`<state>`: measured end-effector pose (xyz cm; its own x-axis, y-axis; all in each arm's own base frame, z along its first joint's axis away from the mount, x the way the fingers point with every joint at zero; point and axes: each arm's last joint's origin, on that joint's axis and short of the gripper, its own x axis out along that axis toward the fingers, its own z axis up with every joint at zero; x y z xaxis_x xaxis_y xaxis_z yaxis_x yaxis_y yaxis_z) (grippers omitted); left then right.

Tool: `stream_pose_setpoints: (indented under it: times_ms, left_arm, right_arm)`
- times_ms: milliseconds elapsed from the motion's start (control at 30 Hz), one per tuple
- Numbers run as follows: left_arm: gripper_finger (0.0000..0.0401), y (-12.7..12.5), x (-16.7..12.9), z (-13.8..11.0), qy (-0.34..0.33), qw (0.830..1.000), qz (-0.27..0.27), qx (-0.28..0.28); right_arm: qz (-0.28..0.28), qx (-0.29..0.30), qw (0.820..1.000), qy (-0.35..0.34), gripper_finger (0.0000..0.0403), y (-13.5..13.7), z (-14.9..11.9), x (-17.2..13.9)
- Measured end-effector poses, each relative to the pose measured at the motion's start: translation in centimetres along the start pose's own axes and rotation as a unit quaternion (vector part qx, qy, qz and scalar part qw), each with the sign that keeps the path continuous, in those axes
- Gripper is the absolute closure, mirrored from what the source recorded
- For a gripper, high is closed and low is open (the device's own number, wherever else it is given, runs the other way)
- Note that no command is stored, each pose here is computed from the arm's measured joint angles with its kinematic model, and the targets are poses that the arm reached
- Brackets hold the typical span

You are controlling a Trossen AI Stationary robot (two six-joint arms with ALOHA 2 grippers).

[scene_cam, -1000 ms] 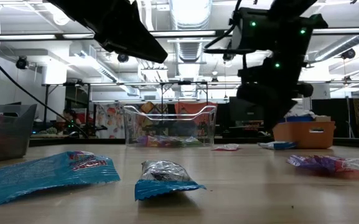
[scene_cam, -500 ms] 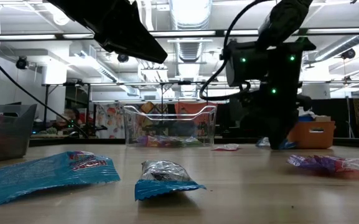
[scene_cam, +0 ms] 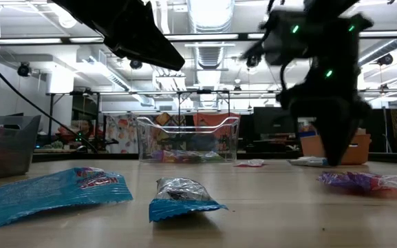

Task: Sort candy
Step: Put the white chocolate into the orange bin

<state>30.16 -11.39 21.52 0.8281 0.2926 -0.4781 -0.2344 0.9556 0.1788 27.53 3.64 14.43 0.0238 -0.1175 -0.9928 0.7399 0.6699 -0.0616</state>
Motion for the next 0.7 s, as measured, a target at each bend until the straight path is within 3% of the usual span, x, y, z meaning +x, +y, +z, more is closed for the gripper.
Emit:
stream_pose_setpoints:
  times_ms: [200,467,700]
  left_arm:
    - [0.0283,0.0,0.0,0.0,-0.001,1.0,0.0,0.0]
    - [0.0283,0.0,0.0,0.0,-0.001,1.0,0.0,-0.001]
    - [0.0283,0.0,0.0,0.0,-0.001,1.0,-0.001,-0.001]
  right_arm:
    - [0.034,-0.002,0.999,-0.036,0.0391,-0.3,-0.7,-2.7]
    - [0.037,-0.03,0.996,-0.076,0.0386,-1.0,-0.7,-4.0]
    - [0.026,-0.011,0.997,-0.073,0.0328,-1.3,-0.7,-3.4]
